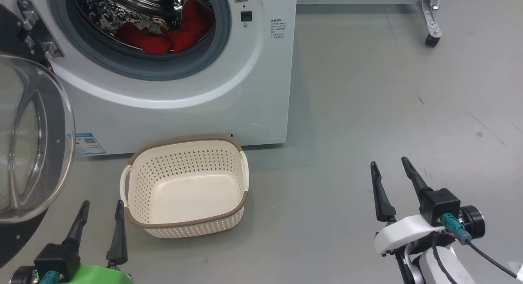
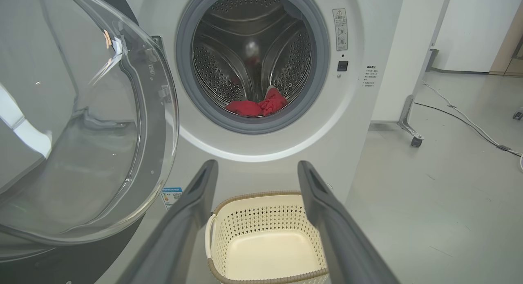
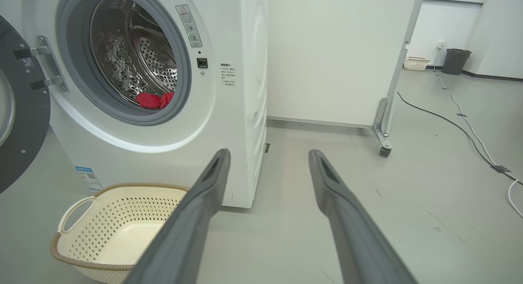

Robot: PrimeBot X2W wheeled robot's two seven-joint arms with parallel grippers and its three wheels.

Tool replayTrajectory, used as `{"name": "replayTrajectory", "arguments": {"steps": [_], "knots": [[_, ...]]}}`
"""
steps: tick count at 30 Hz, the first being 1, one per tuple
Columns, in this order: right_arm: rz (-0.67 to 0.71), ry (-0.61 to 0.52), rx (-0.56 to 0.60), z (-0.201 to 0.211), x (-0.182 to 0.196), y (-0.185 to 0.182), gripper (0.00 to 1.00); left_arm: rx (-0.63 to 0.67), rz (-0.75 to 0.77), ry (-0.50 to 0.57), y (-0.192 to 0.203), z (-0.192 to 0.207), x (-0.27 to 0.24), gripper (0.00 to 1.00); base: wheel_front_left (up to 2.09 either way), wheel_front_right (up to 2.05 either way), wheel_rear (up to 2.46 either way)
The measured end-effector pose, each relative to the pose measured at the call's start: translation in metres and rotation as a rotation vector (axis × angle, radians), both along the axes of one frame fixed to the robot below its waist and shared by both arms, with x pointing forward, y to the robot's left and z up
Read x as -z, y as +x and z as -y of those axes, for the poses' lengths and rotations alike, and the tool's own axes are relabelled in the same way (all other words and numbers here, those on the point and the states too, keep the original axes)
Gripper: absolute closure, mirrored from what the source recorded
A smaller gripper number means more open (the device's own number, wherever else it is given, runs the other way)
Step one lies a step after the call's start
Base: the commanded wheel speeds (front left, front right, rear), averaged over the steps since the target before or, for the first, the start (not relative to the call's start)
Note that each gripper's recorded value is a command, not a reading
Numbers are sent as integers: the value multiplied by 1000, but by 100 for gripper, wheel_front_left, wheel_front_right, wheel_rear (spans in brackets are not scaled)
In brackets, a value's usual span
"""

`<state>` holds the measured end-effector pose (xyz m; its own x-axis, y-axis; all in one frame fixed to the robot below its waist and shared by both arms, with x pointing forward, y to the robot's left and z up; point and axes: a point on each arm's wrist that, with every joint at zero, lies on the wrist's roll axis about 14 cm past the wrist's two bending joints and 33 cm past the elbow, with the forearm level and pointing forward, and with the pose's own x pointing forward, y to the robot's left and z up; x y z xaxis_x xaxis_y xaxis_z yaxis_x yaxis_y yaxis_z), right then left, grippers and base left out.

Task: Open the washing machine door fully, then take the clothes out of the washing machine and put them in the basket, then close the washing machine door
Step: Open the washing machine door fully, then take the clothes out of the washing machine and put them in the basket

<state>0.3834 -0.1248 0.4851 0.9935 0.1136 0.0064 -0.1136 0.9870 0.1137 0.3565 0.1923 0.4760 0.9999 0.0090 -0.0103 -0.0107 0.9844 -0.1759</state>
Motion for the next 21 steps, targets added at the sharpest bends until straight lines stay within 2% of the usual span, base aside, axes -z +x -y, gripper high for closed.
{"name": "replayTrajectory", "arguments": {"steps": [10, 21], "knots": [[-21, -2, -11, -4, 7, -1, 0, -22, -9, 1, -2, -7, 3, 0, 59, -59, 0], [-29, -1, -20, -6, 10, 1, 0, -45, -18, 2, -3, -14, 5, 0, 97, -97, 0]]}}
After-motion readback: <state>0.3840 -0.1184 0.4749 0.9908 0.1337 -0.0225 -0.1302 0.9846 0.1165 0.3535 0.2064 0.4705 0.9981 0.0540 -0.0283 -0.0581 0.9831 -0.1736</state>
